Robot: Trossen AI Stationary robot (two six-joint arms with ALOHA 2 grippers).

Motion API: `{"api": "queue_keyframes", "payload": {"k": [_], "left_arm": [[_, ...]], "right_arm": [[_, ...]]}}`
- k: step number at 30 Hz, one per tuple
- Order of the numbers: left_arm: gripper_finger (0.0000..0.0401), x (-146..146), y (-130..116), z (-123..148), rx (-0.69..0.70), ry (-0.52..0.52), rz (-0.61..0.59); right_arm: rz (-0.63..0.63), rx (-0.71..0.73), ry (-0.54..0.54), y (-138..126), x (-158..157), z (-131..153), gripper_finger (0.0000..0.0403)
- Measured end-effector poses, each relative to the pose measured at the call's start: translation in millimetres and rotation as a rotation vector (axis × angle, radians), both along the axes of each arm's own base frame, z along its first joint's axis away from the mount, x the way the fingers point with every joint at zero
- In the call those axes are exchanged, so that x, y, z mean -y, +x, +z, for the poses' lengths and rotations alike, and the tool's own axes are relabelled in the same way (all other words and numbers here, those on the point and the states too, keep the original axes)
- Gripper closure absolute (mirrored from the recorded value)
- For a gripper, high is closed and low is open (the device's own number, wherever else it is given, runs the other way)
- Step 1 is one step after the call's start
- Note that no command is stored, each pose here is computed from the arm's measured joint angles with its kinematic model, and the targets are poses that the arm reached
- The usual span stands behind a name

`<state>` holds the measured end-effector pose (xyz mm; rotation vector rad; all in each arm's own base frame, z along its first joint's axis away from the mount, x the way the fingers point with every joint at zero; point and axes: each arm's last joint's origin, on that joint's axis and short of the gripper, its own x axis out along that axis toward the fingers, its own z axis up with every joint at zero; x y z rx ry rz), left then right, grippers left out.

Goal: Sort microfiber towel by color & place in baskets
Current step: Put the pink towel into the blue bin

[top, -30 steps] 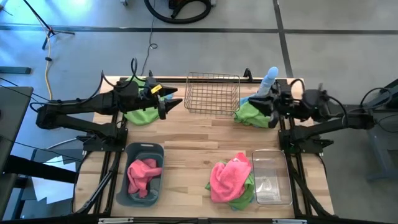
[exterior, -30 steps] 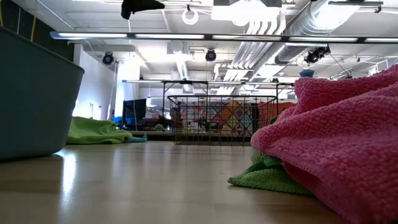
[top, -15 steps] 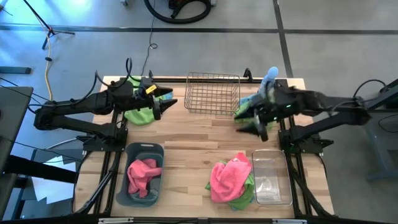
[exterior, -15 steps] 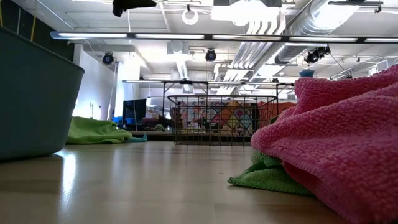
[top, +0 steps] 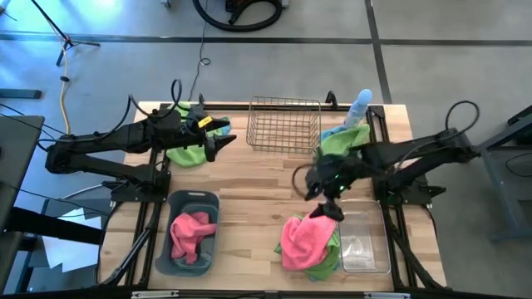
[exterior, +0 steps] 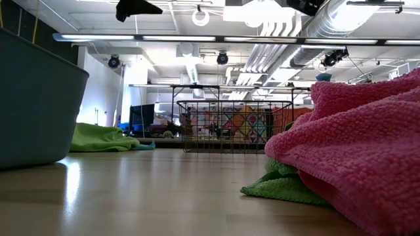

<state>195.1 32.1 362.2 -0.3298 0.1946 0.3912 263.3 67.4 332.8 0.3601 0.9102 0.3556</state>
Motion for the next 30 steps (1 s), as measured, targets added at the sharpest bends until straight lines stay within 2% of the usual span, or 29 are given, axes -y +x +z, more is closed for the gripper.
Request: {"api": "queue_keyframes", "payload": {"k": [4, 9, 16, 19, 22, 30], "left_arm": [[0.0107, 0.4, -0.6, -2.6, -0.025, -0.015, -0.012], [0.0107, 5.1, 3.6, -5.3, -0.056, 0.017, -0.122], [0.0107, 10.3, 17.9, -13.3, -0.121, 0.133, -0.248], [0.0107, 11.4, 28.3, -17.9, -0.066, 0.152, -0.322], [0.0107, 12.6, 36.2, -31.0, 0.015, 0.121, -0.377], [0.0107, 13.9, 36.4, -62.6, 0.129, -0.027, -0.344]], "right_arm": [[0.027, -0.089, -0.046, 11.6, -12.9, -21.0, 0.0105], [0.056, -0.22, -0.098, 23.7, -28.4, -50.6, 0.0105], [-0.017, -0.393, -0.203, 35.9, -42.3, -90.5, 0.0105], [-0.049, -0.441, -0.194, 40.6, -48.0, -102.6, 0.0105], [-0.053, -0.454, -0.19, 43.5, -54.2, -110.0, 0.0105], [-0.082, -0.434, -0.262, 44.1, -56.5, -113.7, 0.0105]]}}
